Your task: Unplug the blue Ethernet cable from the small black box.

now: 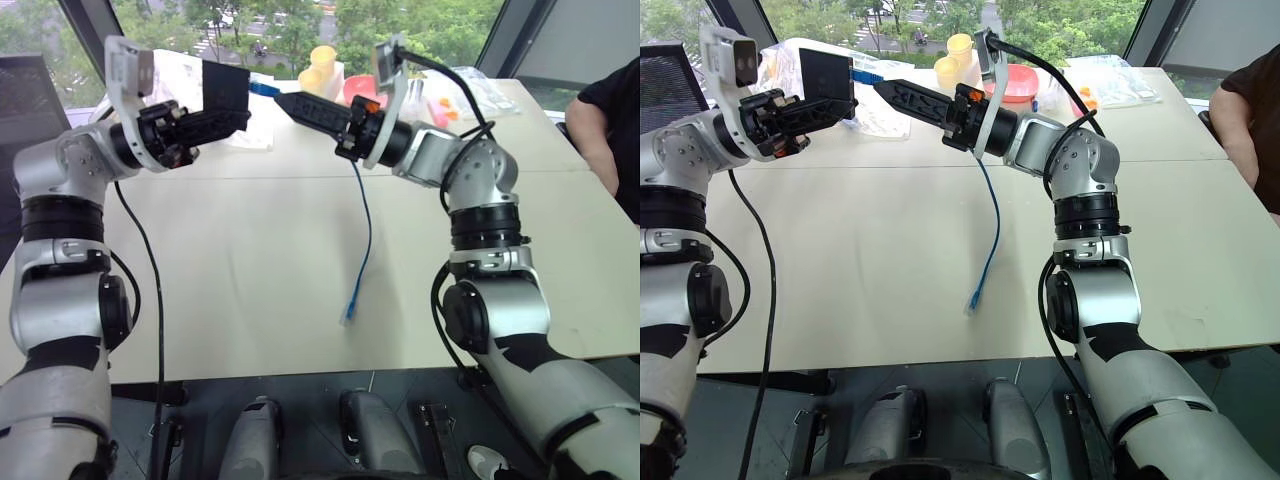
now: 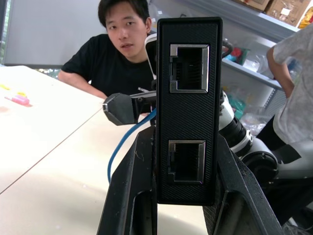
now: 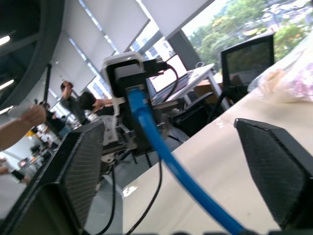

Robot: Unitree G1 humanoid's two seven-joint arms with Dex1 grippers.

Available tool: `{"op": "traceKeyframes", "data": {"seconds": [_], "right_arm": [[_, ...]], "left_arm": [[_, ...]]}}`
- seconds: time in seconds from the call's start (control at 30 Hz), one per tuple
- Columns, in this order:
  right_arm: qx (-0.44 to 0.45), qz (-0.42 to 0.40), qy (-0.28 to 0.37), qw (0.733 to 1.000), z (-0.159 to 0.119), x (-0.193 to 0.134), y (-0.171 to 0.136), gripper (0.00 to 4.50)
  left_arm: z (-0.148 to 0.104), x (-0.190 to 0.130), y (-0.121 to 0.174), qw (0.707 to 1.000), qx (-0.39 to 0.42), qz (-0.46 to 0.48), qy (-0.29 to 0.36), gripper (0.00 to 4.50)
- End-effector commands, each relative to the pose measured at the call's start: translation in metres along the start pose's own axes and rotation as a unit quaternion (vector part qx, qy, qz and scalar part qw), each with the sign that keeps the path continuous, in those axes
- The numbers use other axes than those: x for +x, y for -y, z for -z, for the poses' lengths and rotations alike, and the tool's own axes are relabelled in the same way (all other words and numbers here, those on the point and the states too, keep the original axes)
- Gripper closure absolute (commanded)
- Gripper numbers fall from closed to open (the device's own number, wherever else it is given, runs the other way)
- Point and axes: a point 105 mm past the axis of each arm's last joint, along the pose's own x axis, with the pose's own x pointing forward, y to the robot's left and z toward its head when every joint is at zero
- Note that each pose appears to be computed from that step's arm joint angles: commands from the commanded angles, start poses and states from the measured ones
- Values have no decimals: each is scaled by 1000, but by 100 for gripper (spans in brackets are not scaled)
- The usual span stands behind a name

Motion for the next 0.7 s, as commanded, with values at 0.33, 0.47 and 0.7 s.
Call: {"op": "traceKeyframes", "data": {"seconds": [0.33,0.47,0.7], "right_arm": [[-40,-28,12,999,-18,22,-18,4],[-45,-29,3,999,-14,23,-18,4],[-47,-33,4,998,-15,22,-18,28]], "left_arm": [[-6,4,9,1000,18,18,2,396],[-8,4,9,1000,17,17,6,396],[-8,4,8,1000,17,17,5,396]]}}
